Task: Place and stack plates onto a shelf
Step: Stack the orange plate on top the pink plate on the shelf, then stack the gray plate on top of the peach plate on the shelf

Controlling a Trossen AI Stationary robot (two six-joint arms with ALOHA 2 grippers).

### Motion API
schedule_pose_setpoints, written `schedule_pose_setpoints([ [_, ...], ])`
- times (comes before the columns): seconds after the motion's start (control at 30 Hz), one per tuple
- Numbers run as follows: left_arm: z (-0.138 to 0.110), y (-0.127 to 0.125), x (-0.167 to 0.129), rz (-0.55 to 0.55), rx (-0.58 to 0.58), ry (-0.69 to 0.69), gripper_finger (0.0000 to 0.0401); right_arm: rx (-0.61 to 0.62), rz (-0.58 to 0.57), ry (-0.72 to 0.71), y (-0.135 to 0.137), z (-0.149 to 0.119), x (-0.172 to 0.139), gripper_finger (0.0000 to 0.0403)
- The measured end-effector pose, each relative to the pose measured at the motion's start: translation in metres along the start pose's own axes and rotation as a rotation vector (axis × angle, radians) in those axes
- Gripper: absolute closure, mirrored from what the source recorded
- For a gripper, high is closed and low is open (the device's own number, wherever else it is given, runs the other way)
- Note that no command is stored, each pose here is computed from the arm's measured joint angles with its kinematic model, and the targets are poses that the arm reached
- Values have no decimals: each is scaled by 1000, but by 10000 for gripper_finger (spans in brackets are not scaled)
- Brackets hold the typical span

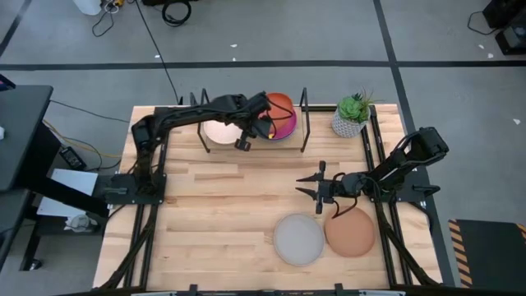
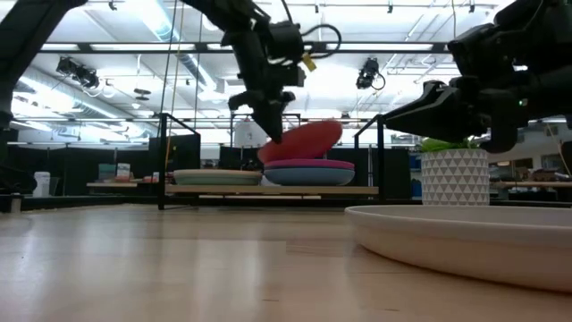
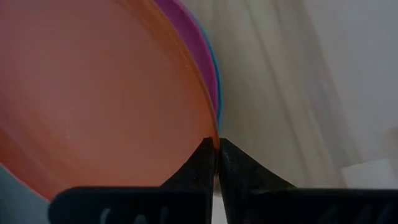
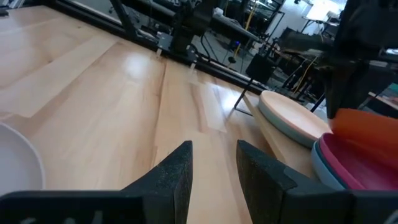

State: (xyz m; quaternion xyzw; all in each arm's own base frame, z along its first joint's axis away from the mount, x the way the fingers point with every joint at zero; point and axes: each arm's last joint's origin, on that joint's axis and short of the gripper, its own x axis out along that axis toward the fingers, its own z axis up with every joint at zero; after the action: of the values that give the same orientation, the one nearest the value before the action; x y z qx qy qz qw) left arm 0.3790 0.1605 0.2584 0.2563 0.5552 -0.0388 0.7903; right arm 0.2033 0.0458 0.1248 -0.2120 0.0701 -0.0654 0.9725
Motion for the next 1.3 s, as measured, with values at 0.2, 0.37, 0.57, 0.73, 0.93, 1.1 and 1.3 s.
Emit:
schedule_pose_setpoints([
  [0.2,2,0,13,-5,46,3,385,21,0,15,0,-1,0,273],
  [0.37,2,1,13,4,64,-5,385,18,-1,25,1,-2,0,273],
  [0.57,3,1,13,6,47,-8,385,18,-2,26,1,-2,0,273],
  [0.73,4,-1,13,36,20,37,361,18,-2,27,1,-2,0,273],
  [0.93,10,-6,5,67,-17,59,301,18,-1,27,1,-2,0,273],
  [1.1,22,-12,-15,95,-31,1,284,14,0,34,1,-3,0,273],
  [1.3,27,-3,-19,143,-263,-111,285,17,-5,28,1,-2,0,273],
])
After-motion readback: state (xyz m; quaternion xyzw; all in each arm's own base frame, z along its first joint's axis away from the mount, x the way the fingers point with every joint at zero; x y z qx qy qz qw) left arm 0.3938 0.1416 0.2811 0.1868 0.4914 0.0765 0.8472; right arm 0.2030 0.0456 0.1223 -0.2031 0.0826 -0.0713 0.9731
